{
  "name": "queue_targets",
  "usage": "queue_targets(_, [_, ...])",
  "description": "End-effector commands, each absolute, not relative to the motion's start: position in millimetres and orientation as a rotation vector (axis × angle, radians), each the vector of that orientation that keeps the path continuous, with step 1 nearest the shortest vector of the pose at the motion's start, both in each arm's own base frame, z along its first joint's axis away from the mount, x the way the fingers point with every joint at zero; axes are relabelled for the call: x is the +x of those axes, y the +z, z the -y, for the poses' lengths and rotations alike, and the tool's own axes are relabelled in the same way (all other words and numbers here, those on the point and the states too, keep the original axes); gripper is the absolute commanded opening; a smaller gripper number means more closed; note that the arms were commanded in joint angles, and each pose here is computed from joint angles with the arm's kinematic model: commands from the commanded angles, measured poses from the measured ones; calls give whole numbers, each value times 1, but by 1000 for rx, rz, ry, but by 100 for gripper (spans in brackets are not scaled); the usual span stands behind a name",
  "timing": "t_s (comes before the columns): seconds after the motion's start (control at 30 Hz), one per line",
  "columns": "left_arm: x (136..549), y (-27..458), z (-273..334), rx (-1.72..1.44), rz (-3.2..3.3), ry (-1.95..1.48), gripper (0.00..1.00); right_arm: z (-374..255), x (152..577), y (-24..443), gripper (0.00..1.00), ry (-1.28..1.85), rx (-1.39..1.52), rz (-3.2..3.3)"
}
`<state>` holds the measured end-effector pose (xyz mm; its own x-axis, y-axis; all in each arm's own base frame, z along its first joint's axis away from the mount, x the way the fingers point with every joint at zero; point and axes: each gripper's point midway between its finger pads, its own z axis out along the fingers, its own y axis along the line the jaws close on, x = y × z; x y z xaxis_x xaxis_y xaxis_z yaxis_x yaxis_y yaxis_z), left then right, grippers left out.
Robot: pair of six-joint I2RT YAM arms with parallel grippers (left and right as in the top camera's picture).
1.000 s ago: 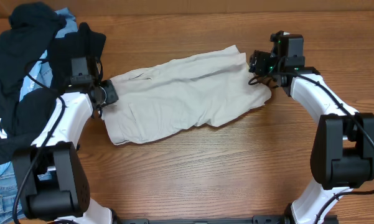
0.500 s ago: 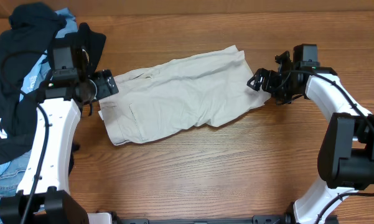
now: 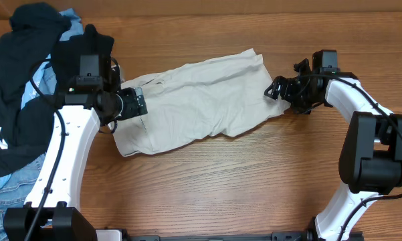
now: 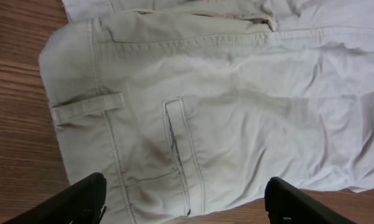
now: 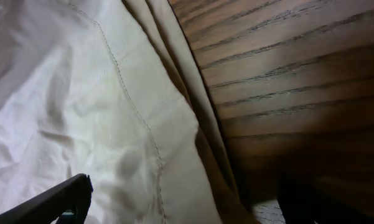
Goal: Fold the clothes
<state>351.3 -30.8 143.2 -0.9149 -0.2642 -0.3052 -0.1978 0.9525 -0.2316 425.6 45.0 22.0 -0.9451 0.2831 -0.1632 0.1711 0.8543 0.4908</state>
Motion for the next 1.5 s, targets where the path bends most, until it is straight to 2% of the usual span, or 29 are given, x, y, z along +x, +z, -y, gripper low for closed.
queue_targets(0.0, [351, 144, 34, -325, -2772, -290, 84, -65, 410, 10, 97, 910, 384, -2851])
queue_targets(0.17, [350, 143, 34, -327, -2776, -286, 84, -92, 406, 18, 89, 1044, 320, -2841])
queue_targets(0.2, [349, 143, 34, -327, -2779, -286, 84, -92, 410, 19, 80, 1039, 307, -2823])
queue_targets(0.23, [348, 143, 34, -328, -2784, -285, 85, -91, 416, 19, 66, 1026, 296, -2801])
queue_targets(0.27, [347, 142, 34, -329, -2787, -285, 85, -85, 420, 18, 61, 988, 312, -2795])
queue_targets(0.3, [347, 142, 34, -330, -2789, -284, 85, -78, 422, 15, 48, 945, 327, -2796])
queue_targets(0.33, [347, 142, 34, -330, -2789, -284, 85, -56, 423, 6, 27, 816, 442, -2823])
queue_targets(0.37, [347, 142, 34, -330, -2789, -284, 85, -33, 418, -1, 15, 721, 567, -2846])
queue_targets(0.43, [347, 142, 34, -330, -2789, -284, 84, -3, 409, -5, 4, 663, 718, -2859])
queue_targets(0.6, [350, 143, 34, -327, -2774, -284, 85, 83, 389, 5, 4, 630, 983, -2759])
queue_targets(0.67, [351, 144, 34, -326, -2773, -285, 84, 91, 389, 18, 4, 619, 939, -2738])
queue_targets(0.73, [351, 144, 33, -326, -2770, -280, 85, 93, 395, 54, 4, 582, 825, -2679])
queue_targets(0.87, [351, 143, 29, -369, -2769, -258, 88, 64, 395, 154, 4, 495, 511, -2537])
queue_targets(0.93, [353, 144, 29, -389, -2760, -264, 90, 31, 391, 184, 4, 481, 305, -2505])
queue_targets(1.0, [352, 144, 29, -388, -2761, -263, 91, -29, 386, 204, 4, 507, 30, -2485])
queue_targets(1.13, [347, 142, 28, -394, -2783, -259, 91, -168, 356, 195, 4, 536, -546, -2477])
queue_targets(1.27, [345, 141, 28, -396, -2793, -258, 92, -258, 325, 168, 4, 529, -863, -2438])
queue_targets(1.47, [345, 141, 28, -396, -2793, -258, 92, -309, 299, 103, 4, 568, -1056, -2520])
